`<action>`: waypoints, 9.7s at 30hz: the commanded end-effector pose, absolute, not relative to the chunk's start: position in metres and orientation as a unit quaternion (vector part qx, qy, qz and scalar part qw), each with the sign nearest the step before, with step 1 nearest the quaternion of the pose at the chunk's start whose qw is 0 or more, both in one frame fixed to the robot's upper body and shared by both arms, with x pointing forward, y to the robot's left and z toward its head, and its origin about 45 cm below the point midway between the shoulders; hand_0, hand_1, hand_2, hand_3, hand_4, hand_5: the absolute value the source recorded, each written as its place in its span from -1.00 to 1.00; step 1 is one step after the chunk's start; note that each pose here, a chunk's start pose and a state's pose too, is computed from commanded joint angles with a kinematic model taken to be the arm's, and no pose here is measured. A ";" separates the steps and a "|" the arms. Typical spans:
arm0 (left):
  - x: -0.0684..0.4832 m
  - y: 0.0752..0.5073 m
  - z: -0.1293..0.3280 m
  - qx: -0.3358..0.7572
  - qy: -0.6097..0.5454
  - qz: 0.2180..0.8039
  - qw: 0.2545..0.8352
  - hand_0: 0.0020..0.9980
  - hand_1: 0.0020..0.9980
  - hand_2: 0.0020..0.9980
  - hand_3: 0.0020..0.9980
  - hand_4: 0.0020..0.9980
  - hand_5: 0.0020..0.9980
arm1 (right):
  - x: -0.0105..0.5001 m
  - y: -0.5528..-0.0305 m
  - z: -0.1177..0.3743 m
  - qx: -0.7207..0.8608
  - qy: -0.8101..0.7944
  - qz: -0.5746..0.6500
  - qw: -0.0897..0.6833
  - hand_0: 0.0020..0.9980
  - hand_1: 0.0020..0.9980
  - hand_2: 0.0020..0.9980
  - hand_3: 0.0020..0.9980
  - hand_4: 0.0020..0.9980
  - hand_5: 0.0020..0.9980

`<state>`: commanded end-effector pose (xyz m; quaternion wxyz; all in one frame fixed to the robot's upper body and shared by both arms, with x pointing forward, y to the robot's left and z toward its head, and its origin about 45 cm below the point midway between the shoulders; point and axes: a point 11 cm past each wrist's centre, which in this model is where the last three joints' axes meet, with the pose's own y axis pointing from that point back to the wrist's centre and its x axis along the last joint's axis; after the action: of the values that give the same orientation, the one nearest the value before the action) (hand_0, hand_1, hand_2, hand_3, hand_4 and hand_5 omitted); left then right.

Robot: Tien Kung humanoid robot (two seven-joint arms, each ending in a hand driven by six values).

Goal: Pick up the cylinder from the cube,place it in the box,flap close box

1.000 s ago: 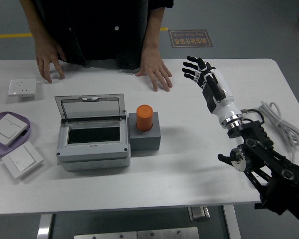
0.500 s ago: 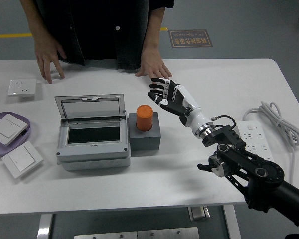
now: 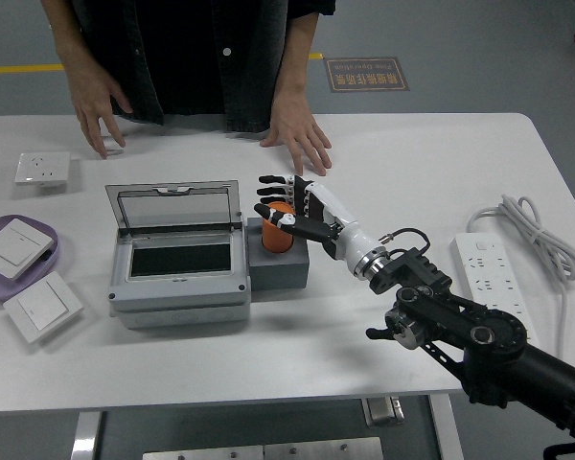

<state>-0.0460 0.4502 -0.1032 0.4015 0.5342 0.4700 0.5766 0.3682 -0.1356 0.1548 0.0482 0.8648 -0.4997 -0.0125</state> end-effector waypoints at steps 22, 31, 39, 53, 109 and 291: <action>-0.042 0.449 -0.104 0.537 0.466 0.574 0.407 0.32 0.35 0.20 0.34 0.39 -0.37 | 0.364 -0.125 0.145 0.874 -0.479 0.010 0.082 0.63 0.51 0.42 0.55 0.66 -0.45; -0.041 0.448 -0.104 0.537 0.465 0.573 0.409 0.32 0.35 0.20 0.34 0.38 -0.37 | 0.363 -0.124 0.143 0.875 -0.476 0.011 0.089 0.64 0.53 0.45 0.91 0.57 -0.91; -0.040 0.449 -0.104 0.536 0.464 0.573 0.410 0.32 0.35 0.20 0.34 0.38 -0.37 | 0.361 -0.122 0.140 0.876 -0.473 0.009 0.094 0.64 0.53 0.45 0.93 0.56 -0.91; -0.038 0.449 -0.104 0.535 0.462 0.574 0.412 0.32 0.35 0.20 0.34 0.37 -0.38 | 0.362 -0.124 0.142 0.871 -0.484 -0.004 0.081 0.64 0.54 0.45 0.93 0.53 -0.92; -0.040 0.442 -0.106 0.529 0.465 0.577 0.414 0.32 0.35 0.21 0.36 0.40 -0.30 | 0.328 -0.077 0.242 0.899 -0.425 -0.049 -0.095 -0.26 -0.45 -0.41 -0.61 -1.00 -1.00; -0.059 0.441 -0.105 0.568 0.458 0.538 0.422 0.31 0.35 0.21 0.35 0.37 -0.26 | 0.367 -0.186 0.287 0.847 -0.482 0.194 0.111 0.57 0.44 0.45 0.53 0.76 0.24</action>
<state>-0.0588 0.4406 -0.1053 0.4223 0.5678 0.4578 0.5381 0.3670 -0.1858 0.2872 0.1109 0.8474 -0.4817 0.1941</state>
